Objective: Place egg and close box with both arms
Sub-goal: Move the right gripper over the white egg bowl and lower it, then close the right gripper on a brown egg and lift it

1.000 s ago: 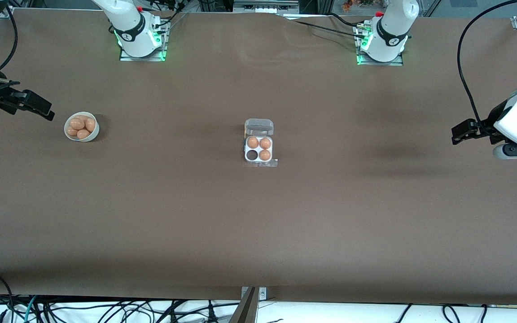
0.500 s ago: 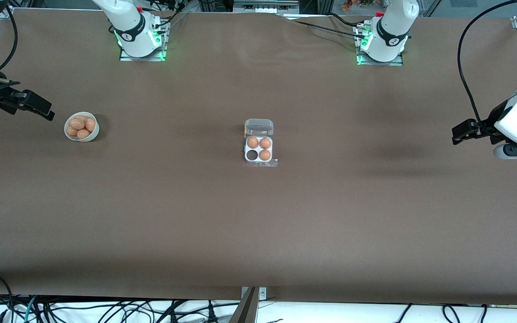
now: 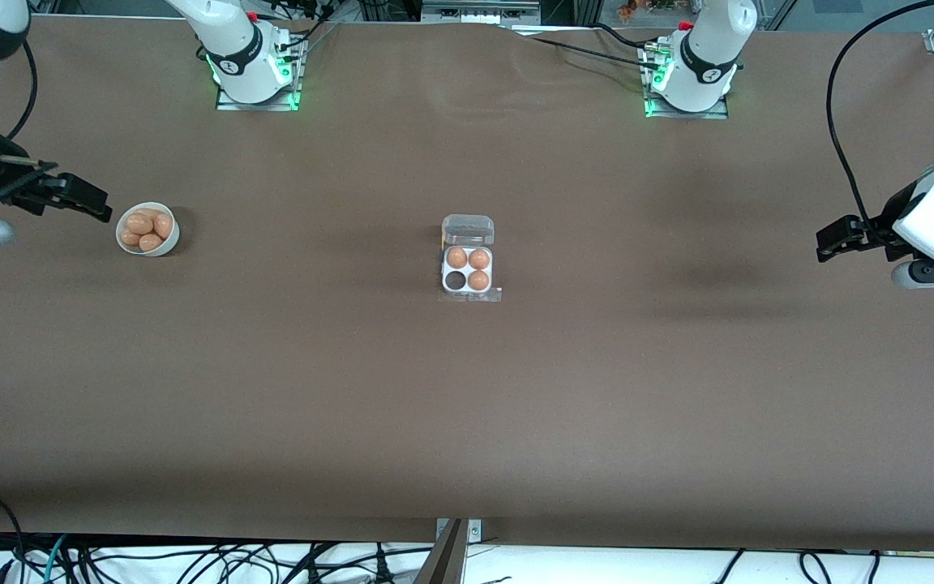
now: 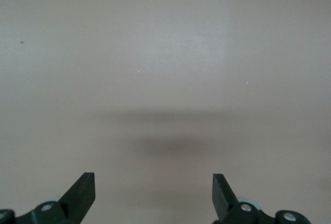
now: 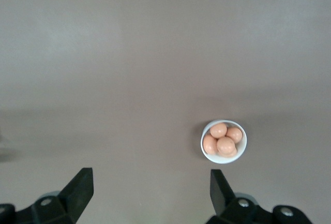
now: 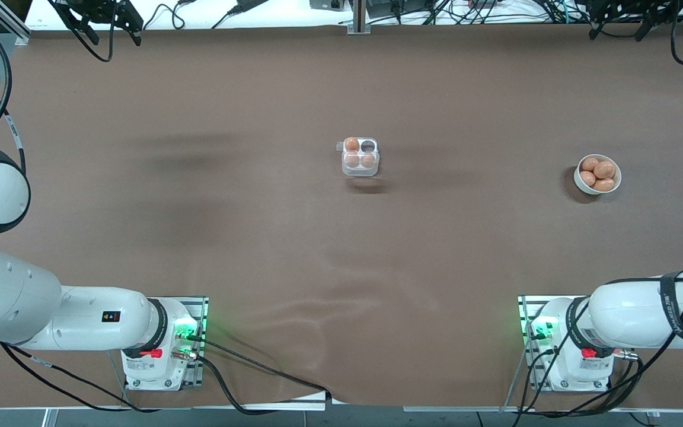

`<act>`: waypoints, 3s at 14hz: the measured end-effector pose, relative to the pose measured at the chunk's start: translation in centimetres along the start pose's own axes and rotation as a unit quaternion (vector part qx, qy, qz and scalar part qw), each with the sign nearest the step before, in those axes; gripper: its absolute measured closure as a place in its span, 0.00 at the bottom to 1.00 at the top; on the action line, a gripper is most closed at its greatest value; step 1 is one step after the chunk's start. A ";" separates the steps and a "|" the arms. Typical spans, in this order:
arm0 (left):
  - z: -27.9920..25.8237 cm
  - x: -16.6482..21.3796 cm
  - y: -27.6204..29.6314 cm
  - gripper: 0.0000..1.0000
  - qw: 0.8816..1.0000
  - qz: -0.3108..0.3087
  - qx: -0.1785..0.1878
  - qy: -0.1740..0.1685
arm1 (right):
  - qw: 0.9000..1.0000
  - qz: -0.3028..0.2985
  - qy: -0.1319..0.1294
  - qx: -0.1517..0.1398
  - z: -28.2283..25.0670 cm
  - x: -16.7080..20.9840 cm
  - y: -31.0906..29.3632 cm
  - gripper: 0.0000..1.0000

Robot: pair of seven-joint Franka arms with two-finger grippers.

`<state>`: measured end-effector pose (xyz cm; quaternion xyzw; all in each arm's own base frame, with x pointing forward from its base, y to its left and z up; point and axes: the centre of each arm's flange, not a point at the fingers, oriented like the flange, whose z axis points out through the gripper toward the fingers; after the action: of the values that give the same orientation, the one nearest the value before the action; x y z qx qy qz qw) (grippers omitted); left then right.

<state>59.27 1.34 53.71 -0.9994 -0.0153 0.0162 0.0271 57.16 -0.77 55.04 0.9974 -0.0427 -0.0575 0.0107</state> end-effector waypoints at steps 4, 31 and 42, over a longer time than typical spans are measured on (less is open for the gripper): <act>0.0 0.0 -0.2 0.00 1.000 -0.001 0.000 0.000 | 0.997 0.029 -0.064 -0.018 6.8 1.9 5.8 0.00; -1.7 0.3 -1.9 0.00 1.000 -0.016 0.000 0.018 | 0.997 -0.015 -0.075 -0.003 32.7 -5.6 14.9 0.07; -1.7 0.4 -1.8 0.00 1.000 -0.015 0.000 0.018 | 0.996 -0.017 -0.088 0.000 33.0 -5.9 14.7 0.52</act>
<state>59.62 3.02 55.46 -0.9992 -0.0298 -0.0020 0.0275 46.29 -15.49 23.31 0.9891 -0.0264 -0.1447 0.0060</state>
